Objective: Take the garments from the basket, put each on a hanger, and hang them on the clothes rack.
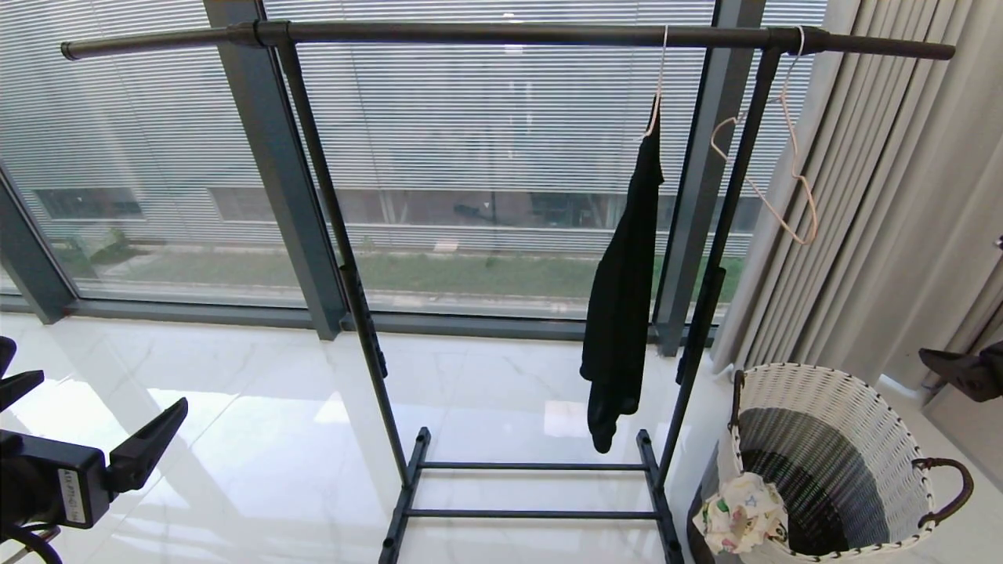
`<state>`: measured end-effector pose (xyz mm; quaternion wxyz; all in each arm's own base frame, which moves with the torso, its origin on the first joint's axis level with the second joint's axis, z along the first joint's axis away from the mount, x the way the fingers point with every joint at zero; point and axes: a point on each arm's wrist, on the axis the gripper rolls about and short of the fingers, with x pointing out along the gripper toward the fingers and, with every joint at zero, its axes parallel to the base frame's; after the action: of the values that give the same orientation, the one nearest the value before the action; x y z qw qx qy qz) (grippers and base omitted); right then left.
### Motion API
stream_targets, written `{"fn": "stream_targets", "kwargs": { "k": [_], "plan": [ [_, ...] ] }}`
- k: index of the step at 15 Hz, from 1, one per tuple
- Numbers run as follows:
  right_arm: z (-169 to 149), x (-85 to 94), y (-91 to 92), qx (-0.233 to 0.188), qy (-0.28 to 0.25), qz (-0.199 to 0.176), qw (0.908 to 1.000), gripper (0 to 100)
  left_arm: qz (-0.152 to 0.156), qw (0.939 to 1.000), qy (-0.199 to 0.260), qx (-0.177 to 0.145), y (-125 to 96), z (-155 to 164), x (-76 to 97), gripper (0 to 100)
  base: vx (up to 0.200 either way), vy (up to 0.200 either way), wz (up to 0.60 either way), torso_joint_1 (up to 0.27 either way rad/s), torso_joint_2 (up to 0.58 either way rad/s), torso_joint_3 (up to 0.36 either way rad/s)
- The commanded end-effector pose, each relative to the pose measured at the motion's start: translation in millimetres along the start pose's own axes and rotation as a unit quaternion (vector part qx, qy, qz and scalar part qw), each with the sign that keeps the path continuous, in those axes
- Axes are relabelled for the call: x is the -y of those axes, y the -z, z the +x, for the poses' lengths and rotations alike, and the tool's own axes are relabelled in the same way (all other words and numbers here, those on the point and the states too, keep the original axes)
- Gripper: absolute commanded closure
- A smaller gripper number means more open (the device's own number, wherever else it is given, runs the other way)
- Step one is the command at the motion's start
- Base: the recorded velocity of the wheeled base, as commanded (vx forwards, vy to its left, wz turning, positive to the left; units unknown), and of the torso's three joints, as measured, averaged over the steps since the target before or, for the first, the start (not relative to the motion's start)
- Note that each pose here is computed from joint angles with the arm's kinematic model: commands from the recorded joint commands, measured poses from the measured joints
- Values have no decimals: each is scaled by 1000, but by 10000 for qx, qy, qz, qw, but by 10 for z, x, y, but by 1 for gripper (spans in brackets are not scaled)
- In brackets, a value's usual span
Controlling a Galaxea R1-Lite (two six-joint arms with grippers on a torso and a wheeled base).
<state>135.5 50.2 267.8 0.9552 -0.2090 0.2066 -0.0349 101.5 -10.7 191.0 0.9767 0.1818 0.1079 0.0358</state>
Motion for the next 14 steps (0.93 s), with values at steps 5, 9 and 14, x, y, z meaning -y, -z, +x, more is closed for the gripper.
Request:
{"fn": "stream_targets", "kwargs": {
  "k": [5,9,14],
  "plan": [
    [3,-14,64,-81,-12,-129,9999,0,2,10000,1,-2,2,-2,0,0,0,0,0,-155,460,298],
    [6,14,361,-434,95,-414,9982,0,16,10000,13,-13,3,4,4,0,100,0,0,-46,138,93],
    [79,-114,755,-806,-1079,-659,9887,0,216,9997,66,-95,50,8,26,0,200,0,0,-7,11,10]
  ]
}}
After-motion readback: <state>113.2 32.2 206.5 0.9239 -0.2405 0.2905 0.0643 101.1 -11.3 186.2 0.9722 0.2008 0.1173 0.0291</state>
